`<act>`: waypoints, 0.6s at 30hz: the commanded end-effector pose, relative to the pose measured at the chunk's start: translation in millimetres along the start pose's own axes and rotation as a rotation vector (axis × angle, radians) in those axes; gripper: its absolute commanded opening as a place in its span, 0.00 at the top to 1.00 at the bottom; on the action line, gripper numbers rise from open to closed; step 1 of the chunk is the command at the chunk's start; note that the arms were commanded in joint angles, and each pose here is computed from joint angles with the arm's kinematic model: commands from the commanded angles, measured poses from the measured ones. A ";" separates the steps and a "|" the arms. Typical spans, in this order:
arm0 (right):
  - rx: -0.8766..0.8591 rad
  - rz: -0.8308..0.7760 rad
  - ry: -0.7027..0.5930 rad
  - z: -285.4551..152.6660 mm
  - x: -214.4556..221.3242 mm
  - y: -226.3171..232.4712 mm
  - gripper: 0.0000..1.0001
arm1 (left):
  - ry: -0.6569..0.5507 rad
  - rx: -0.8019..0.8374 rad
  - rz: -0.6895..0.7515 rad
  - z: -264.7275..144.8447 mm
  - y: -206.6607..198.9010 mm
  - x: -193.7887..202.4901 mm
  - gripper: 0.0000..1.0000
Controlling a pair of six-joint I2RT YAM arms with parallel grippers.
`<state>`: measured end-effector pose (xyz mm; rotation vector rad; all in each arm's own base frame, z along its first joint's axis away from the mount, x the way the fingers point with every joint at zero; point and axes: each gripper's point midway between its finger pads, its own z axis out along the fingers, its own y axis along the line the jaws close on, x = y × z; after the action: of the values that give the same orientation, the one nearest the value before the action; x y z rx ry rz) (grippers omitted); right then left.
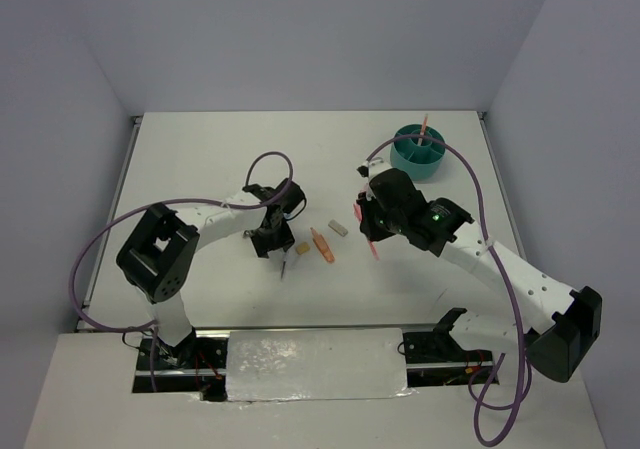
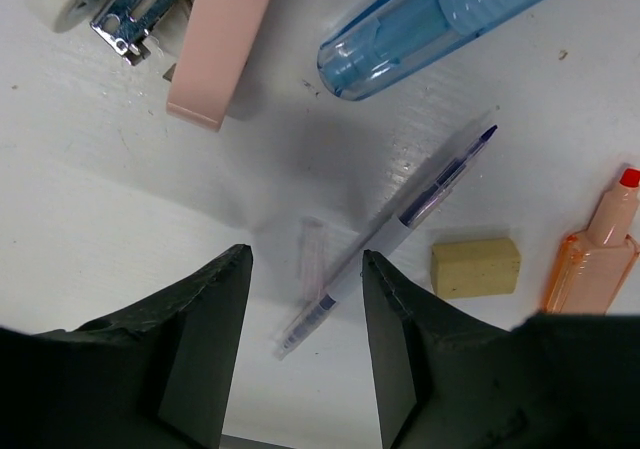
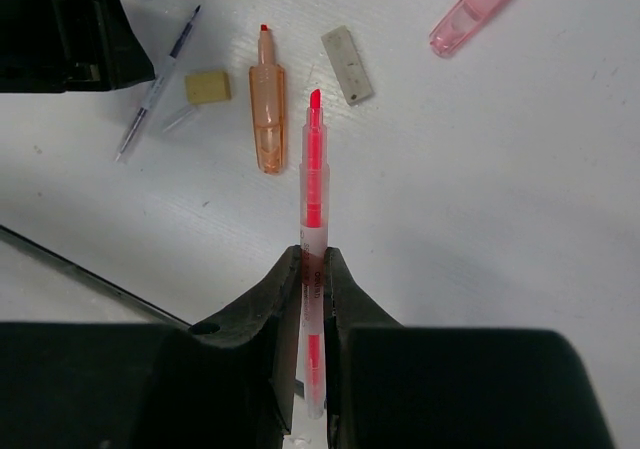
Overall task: Sort the stationery into containers
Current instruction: Close the pen cap on the pen.
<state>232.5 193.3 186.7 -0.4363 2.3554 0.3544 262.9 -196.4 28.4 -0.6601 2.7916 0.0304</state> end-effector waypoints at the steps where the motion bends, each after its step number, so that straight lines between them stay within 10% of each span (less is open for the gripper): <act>1: -0.028 -0.011 -0.041 -4.2 -8.9 4.3 1.00 | 0.022 -0.057 -0.011 6.6 10.3 9.4 0.41; 11: -0.051 -0.008 -0.048 -4.6 -11.0 8.7 1.00 | 0.029 -0.081 -0.008 14.4 17.8 14.3 0.44; 18: -0.060 0.001 -0.061 -6.9 -13.8 10.5 1.00 | 0.059 -0.089 -0.013 22.2 25.3 25.2 0.66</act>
<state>230.7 198.0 187.7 -0.4517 2.3531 0.3877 253.2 -193.2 14.4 -0.6807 2.8210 0.0648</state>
